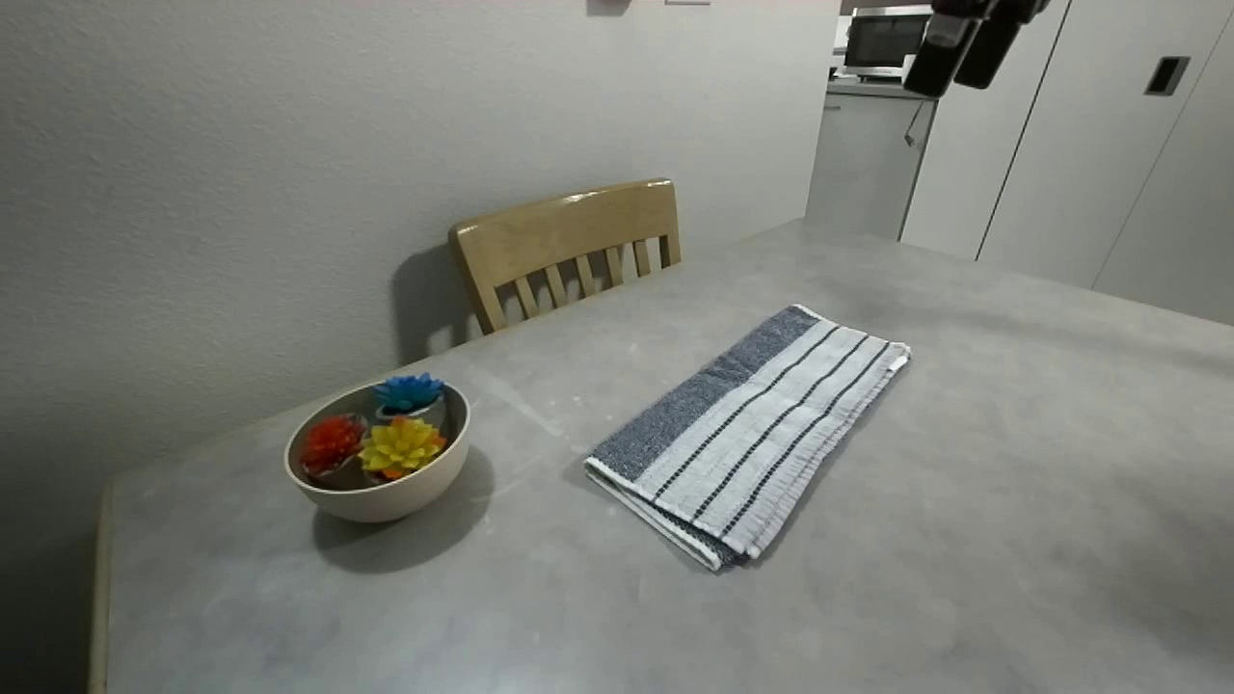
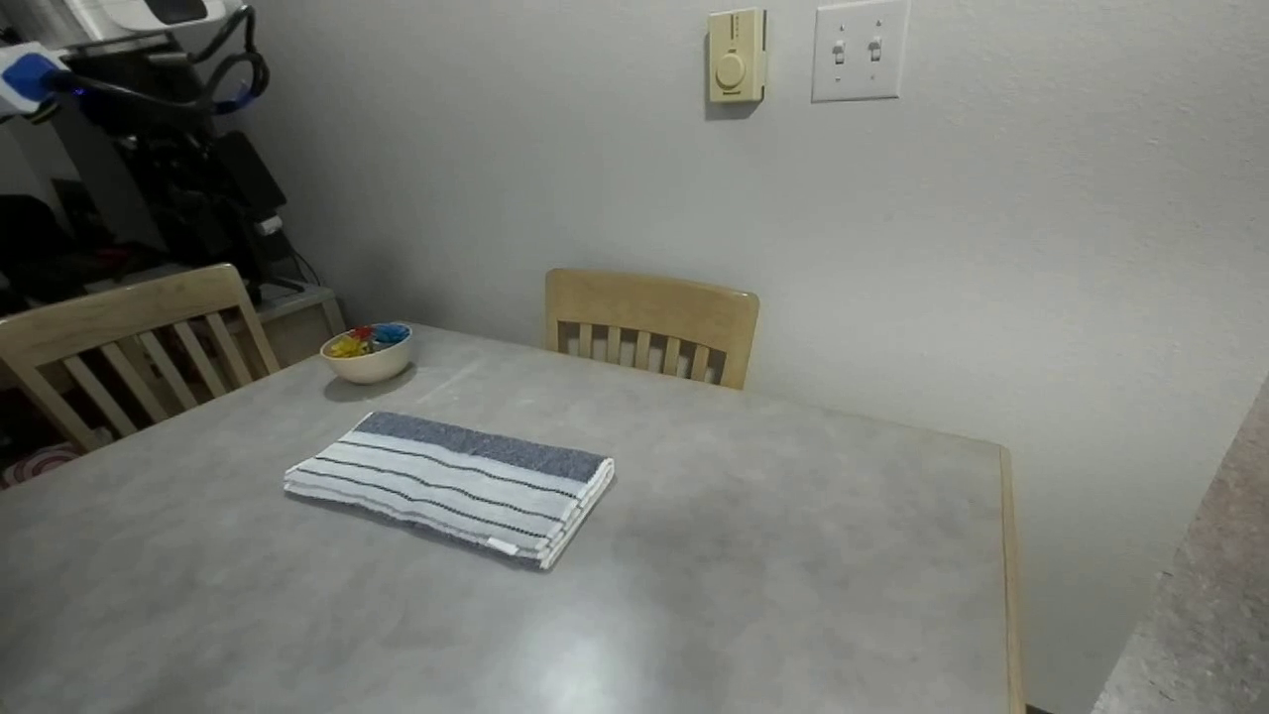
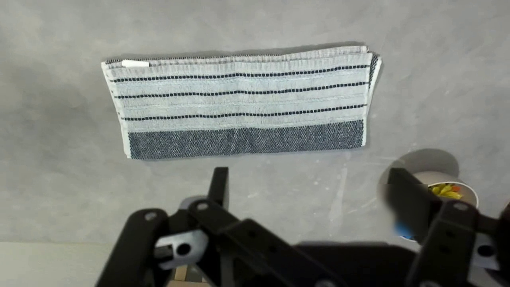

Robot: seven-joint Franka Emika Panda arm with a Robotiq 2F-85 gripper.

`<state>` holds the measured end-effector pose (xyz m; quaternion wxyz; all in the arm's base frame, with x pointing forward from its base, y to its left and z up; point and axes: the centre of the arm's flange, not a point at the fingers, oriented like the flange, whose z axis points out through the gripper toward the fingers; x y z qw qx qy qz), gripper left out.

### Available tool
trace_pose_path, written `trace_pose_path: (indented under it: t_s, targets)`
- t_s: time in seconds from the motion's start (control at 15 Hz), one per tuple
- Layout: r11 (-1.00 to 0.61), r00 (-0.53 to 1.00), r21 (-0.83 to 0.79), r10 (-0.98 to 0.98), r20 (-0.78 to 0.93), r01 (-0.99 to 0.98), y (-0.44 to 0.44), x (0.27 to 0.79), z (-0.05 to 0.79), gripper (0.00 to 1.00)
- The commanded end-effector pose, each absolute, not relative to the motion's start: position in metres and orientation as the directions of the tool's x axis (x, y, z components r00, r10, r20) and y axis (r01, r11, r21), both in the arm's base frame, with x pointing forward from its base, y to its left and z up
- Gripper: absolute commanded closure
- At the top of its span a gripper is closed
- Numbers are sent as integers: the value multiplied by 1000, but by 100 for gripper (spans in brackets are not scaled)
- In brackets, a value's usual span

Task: Fold the towel

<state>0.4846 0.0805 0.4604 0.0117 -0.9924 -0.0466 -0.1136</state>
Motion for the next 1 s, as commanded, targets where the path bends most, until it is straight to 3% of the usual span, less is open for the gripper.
trace_pose_path:
  t_s: [0.0,0.93]
  targets:
    - [-995,969,-13,90,228,95,81,484,461,0]
    - [-983,983,42,179,36,177,182,567,339,0]
